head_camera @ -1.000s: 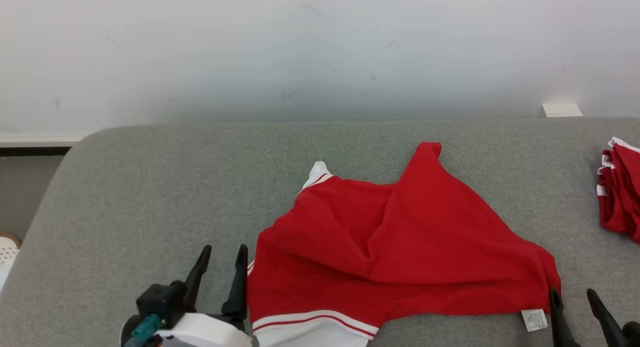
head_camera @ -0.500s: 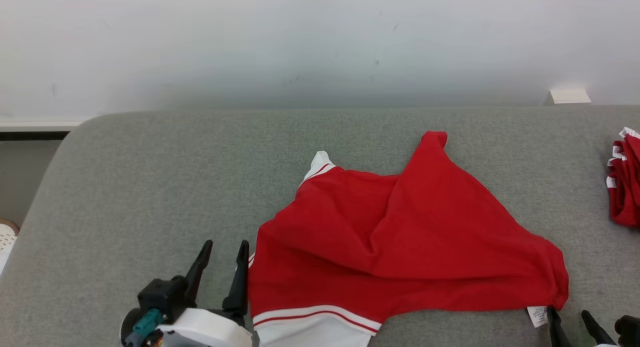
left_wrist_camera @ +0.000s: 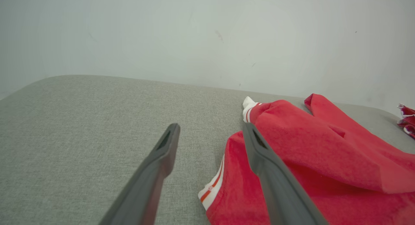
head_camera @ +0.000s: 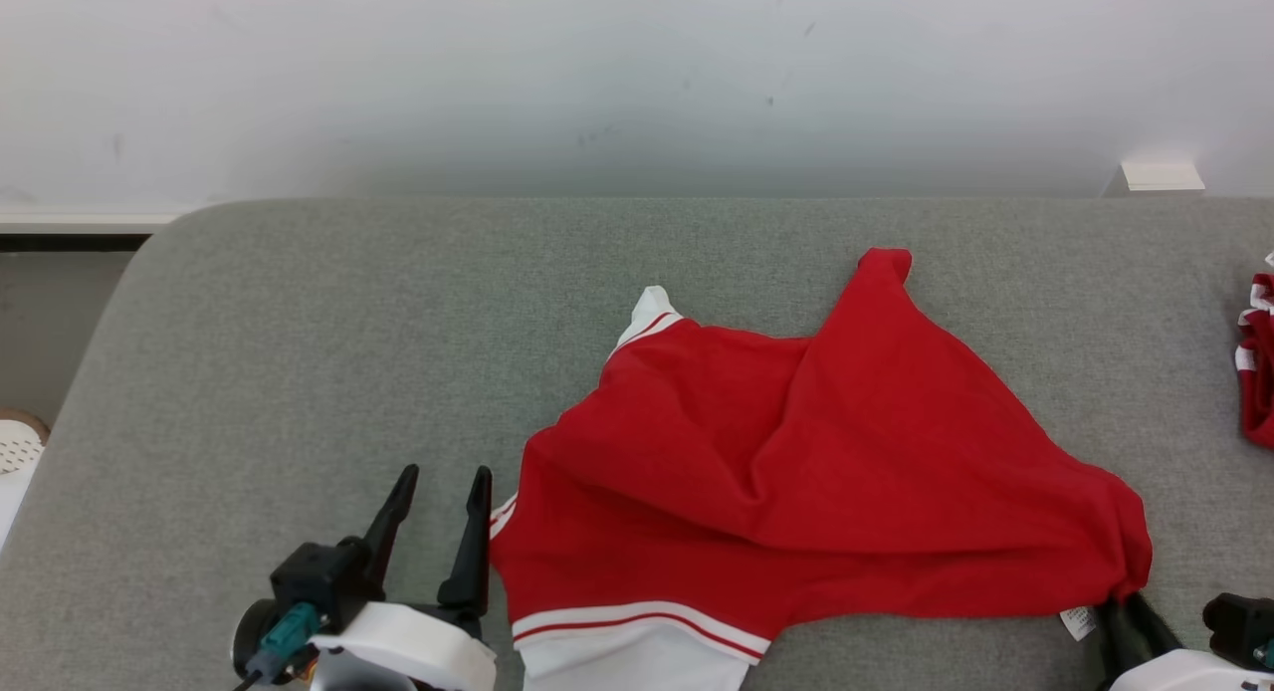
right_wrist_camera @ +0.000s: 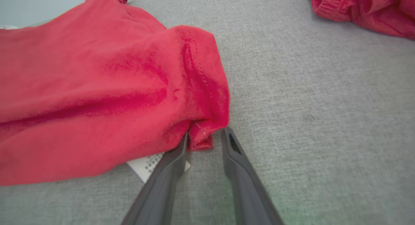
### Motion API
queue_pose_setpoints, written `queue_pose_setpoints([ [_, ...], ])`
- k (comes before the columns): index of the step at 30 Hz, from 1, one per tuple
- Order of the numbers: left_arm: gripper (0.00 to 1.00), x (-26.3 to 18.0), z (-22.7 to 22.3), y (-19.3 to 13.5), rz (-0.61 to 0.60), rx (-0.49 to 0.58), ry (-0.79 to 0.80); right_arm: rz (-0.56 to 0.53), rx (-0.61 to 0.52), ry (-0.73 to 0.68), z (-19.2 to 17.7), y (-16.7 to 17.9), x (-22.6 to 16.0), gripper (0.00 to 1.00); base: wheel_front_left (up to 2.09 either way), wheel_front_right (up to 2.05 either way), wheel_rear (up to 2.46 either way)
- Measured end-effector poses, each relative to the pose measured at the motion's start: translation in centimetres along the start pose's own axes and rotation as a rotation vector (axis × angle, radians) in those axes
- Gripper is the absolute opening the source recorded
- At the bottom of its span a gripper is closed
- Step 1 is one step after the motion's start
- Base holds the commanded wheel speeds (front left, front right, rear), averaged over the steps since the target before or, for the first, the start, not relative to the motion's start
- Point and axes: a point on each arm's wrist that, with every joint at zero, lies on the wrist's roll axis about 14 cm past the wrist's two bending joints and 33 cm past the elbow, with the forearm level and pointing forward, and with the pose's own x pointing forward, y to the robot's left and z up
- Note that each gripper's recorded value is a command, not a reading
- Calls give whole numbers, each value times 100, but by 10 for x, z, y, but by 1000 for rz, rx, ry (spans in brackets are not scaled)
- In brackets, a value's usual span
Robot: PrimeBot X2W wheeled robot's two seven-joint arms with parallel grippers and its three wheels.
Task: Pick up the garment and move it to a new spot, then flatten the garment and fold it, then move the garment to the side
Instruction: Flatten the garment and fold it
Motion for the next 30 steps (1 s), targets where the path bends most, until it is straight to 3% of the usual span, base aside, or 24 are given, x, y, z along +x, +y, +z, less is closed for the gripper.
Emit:
queue_pose_setpoints([
  [4, 100, 0, 3, 0, 2, 1, -7, 4, -11, -24, 4, -1, -1, 0, 0, 0, 0],
  [10, 100, 0, 2, -3, -5, -2, -5, -53, -38, -68, 20, -31, -9, 0, 0, 0, 0],
  [19, 100, 1, 1, -9, -16, -6, -4, -88, -138, 16, 13, -56, -26, 0, 0, 0, 0],
  [20, 100, 1, 1, -10, -18, -6, -4, -91, -141, 17, 13, -58, -27, 18, 0, 0, 0],
  [21, 100, 1, 1, -10, -19, -6, -3, -94, -143, 20, 13, -59, -28, 79, 0, 0, 0],
  [22, 100, 1, 1, -10, -20, -7, -3, -97, -140, 17, 14, -60, -28, 100, 0, 0, 0],
  [30, 100, -2, 4, -12, -21, -7, -8, -88, -112, -92, 39, -49, -29, 100, 0, 0, 0],
])
